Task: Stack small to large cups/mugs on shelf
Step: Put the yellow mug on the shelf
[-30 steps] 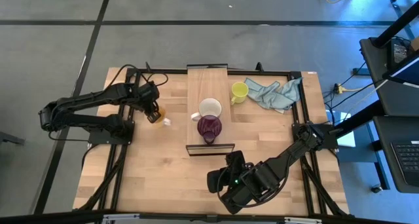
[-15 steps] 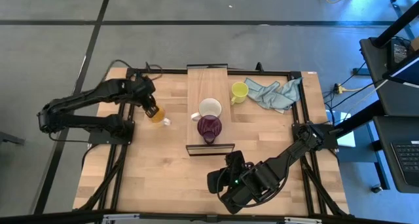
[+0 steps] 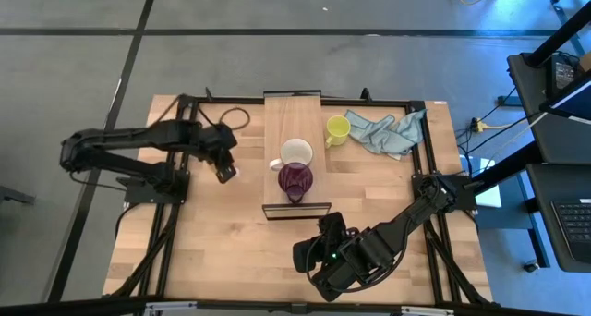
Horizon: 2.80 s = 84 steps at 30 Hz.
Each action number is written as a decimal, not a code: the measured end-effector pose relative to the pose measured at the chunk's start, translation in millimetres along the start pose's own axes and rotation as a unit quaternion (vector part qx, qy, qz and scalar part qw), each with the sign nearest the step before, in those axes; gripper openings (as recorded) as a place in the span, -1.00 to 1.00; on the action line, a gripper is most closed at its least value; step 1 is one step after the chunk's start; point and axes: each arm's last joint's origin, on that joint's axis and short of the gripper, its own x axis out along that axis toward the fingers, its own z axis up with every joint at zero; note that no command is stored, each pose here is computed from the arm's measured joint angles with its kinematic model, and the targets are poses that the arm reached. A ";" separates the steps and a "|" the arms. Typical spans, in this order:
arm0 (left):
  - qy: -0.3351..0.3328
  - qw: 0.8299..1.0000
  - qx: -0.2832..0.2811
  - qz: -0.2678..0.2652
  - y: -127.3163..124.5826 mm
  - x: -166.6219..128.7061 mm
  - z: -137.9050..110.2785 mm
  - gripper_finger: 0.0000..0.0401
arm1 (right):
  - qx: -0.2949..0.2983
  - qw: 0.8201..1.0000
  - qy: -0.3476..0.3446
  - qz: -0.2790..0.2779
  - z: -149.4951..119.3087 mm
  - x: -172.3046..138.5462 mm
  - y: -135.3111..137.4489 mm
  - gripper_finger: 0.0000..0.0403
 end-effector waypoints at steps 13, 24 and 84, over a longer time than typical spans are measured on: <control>0.053 0.995 0.075 0.032 -27.6 42.9 8.2 -1.00 | 0.000 1.000 0.008 -0.005 -0.3 -0.1 -0.6 -0.70; 0.074 0.988 0.108 0.084 -35.6 61.2 6.8 -1.00 | -0.001 1.000 0.010 -0.008 -0.2 0.0 -1.1 -0.70; 0.020 0.961 -0.183 0.207 2.1 -36.3 -70.4 -1.00 | -0.016 0.999 0.016 -0.033 0.0 -0.8 -6.2 -0.70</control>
